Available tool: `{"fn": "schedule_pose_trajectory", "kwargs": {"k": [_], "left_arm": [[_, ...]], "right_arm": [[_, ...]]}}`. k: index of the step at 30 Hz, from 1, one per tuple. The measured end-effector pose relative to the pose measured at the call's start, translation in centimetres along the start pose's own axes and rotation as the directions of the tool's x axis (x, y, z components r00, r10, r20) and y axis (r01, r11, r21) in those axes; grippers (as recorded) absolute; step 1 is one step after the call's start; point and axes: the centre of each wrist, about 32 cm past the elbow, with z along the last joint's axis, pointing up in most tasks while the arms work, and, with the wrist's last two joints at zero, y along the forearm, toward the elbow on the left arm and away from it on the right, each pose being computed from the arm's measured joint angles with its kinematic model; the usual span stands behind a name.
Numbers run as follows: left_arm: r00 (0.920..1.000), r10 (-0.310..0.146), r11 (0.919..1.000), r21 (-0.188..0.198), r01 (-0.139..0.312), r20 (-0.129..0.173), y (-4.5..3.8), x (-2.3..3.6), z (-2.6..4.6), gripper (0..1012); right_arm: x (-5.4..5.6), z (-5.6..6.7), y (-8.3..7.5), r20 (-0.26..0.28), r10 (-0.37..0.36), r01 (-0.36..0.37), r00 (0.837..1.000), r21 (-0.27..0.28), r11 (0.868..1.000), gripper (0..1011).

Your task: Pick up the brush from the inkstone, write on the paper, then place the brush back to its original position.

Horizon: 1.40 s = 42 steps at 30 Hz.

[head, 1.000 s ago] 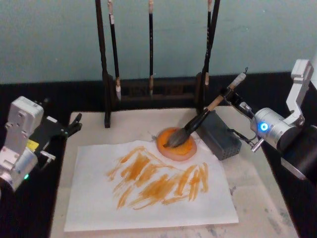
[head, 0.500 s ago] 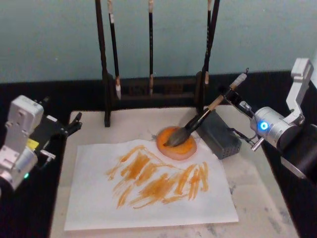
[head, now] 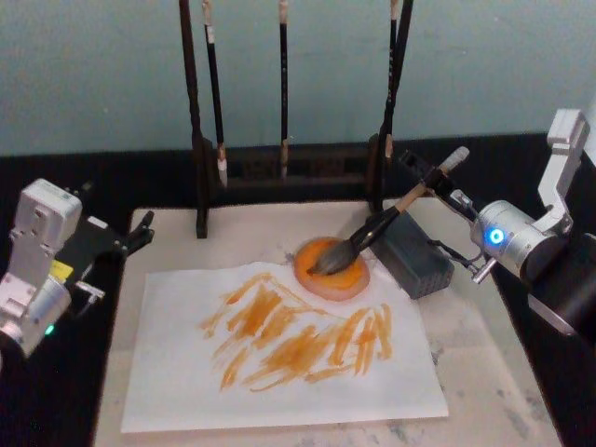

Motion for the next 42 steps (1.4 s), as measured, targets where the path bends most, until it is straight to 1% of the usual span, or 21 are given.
{"fn": "schedule_pose_trajectory", "kwargs": {"k": [2,3,7,23,28,37,42], "left_arm": [[1.0000,0.000,1.0000,0.000,0.000,0.000,0.00,0.00,0.00,1001],[1.0000,0.000,1.0000,0.000,0.000,0.000,0.00,0.00,0.00,1001],[1.0000,0.000,1.0000,0.000,0.000,0.000,0.00,0.00,0.00,1001],[1.0000,0.000,1.0000,0.000,0.000,0.000,0.00,0.00,0.00,1001],[1.0000,0.000,1.0000,0.000,0.000,0.000,0.00,0.00,0.00,1001],[1.0000,0.000,1.0000,0.000,0.000,0.000,0.00,0.00,0.00,1001],[1.0000,0.000,1.0000,0.000,0.000,0.000,0.00,0.00,0.00,1001]], "right_arm": [[0.0,0.0,0.0,0.000,0.000,0.000,1.000,0.000,1.000,862],[0.0,0.0,0.0,0.000,0.000,0.000,1.000,0.000,1.000,910],[0.0,0.0,0.0,0.000,0.000,0.000,1.000,0.000,1.000,1000],[0.0,0.0,0.0,0.000,0.000,0.000,1.000,0.000,1.000,1000],[0.1,0.0,-0.3,0.009,0.003,-0.003,1.000,-0.007,1.000,1000],[0.5,-0.1,-2.0,0.009,0.000,0.000,1.000,-0.018,1.000,1000],[0.6,-0.2,-3.4,0.030,-0.005,0.006,1.000,-0.013,1.000,1000]]}}
